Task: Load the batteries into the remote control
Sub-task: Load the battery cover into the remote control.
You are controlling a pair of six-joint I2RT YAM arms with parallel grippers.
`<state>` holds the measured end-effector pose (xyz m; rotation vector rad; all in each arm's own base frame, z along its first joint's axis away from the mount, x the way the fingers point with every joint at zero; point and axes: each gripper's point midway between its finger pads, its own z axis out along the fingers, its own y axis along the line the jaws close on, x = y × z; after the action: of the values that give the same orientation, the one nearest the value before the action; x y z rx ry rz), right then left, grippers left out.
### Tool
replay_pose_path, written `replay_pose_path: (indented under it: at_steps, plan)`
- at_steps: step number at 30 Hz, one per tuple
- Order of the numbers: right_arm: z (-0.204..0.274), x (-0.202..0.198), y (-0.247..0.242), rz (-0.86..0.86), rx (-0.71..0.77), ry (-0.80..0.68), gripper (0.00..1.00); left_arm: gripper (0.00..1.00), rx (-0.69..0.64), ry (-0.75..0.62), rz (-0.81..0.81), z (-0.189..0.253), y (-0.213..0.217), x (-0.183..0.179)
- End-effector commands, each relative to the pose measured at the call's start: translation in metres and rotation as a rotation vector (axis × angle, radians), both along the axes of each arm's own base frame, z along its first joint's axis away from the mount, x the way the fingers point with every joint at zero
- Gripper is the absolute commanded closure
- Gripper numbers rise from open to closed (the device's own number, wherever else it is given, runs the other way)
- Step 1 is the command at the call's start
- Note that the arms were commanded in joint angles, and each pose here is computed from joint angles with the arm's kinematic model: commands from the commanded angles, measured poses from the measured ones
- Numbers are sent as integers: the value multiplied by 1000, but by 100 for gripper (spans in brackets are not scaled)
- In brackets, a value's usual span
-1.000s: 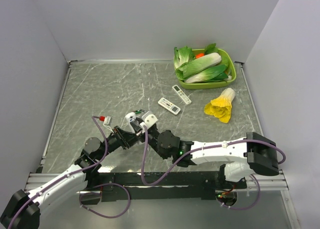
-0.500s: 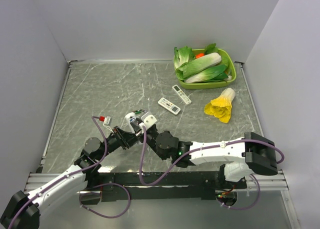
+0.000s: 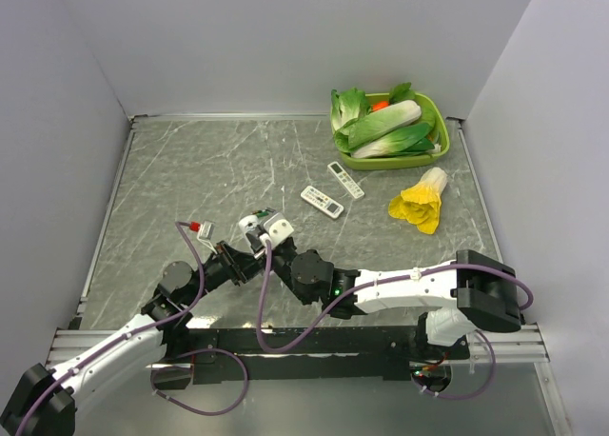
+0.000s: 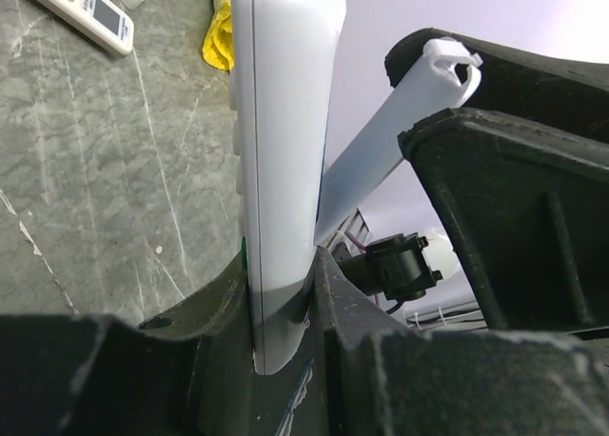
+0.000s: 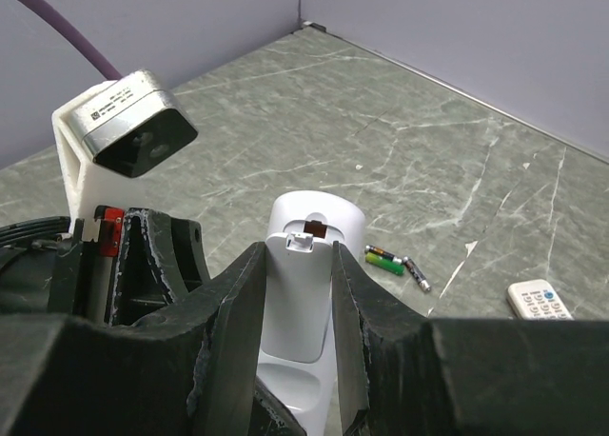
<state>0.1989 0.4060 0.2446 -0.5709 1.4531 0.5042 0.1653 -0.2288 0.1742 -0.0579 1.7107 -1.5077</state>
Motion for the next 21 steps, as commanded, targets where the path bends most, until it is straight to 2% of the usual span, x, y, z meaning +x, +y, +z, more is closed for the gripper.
replay_pose_path:
  at_steps: [1, 13, 14, 21]
  plan:
    - [2, 1, 6, -21, 12, 9, 92, 99, -45, -45, 2, 5, 4, -4]
    - [11, 2, 5, -28, 28, 6, 71, 99, -51, -28, -7, 1, 3, -5]
    - [11, 2, 6, -25, 25, 4, 66, 99, -51, -28, -7, 1, 2, -5]
    - [13, -2, 12, 4, 22, 2, 64, 99, -53, -23, -20, 0, 1, -6]
